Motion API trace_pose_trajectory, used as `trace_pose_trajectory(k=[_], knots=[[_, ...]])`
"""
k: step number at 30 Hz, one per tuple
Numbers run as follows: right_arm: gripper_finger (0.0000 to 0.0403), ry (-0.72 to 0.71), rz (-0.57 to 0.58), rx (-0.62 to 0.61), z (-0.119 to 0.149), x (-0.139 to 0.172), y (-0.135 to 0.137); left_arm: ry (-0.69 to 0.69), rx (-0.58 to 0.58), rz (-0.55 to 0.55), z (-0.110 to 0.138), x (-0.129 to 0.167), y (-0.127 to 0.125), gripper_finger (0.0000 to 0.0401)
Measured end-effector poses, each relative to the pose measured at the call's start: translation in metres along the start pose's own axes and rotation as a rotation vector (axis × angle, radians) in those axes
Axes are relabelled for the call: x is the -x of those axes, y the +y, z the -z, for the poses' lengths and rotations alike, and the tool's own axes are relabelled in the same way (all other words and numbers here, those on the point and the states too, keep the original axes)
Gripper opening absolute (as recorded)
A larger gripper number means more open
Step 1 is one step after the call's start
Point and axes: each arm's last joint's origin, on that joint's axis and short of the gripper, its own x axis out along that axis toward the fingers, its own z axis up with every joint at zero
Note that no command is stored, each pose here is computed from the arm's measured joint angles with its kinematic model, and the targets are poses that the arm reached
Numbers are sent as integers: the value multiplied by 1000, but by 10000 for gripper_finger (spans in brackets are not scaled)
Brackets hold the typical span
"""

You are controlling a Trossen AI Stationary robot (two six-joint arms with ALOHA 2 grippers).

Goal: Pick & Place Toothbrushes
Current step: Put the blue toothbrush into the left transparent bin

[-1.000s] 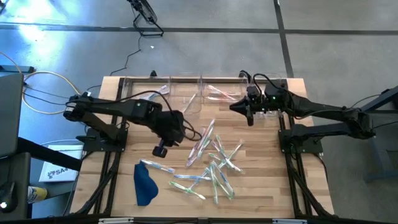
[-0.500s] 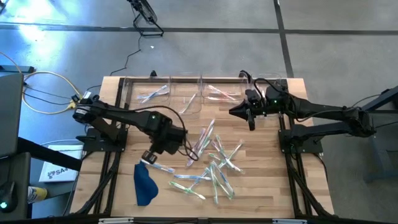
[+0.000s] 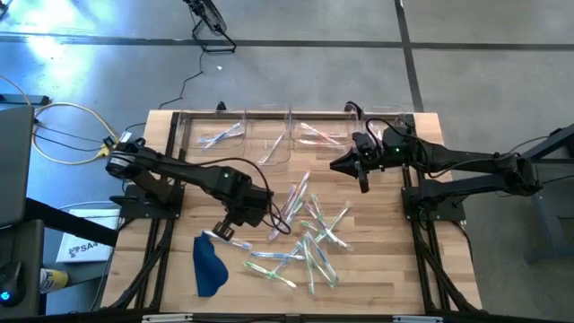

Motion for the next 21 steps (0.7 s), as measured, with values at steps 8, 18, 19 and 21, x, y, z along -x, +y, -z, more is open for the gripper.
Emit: trace_pose_trajectory(k=[8,18,19,21], knots=[[39,-16,-1,-2,-2,0,0,-5,10,-8,38,-11,-9,0],[39,-50,68,-3,-3,0,-1,40,-48,-64,63,-39,-39,0],[39,-50,73,-3,-3,0,-2,38,-79,-61,61,-41,-42,0],[39,-52,75,-3,-3,0,-2,41,-133,-56,59,-44,-48,0]])
